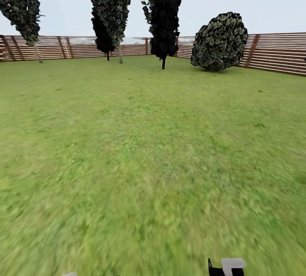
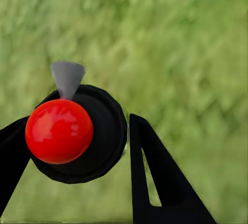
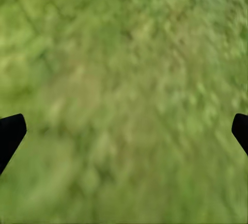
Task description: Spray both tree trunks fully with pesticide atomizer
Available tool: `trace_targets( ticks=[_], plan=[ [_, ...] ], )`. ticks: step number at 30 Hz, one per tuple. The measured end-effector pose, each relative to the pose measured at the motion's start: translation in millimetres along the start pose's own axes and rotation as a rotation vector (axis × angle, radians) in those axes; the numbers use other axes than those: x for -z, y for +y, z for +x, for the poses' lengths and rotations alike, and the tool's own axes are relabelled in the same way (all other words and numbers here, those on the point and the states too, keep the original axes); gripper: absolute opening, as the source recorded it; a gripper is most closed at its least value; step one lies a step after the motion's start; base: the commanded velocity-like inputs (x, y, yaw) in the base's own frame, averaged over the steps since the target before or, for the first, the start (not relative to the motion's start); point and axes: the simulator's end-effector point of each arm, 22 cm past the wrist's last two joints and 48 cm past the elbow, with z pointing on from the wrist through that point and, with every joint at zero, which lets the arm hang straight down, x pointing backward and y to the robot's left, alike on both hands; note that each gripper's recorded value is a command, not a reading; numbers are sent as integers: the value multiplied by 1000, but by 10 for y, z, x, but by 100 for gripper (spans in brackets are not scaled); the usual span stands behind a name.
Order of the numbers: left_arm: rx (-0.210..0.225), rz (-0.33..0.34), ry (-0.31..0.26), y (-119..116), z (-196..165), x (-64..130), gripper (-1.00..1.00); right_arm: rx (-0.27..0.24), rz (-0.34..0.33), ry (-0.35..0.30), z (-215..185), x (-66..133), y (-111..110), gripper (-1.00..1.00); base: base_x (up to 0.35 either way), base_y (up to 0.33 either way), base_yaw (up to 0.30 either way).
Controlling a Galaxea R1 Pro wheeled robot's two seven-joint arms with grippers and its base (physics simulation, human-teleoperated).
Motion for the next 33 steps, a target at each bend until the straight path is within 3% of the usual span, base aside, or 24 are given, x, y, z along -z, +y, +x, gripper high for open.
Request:
trace_targets(
  ticks=[33],
  plan=[
    [-2, 3, 6, -9, 12, -1, -100, 0, 0, 0, 4, 2, -1, 100, 0, 0, 279]
  ],
)
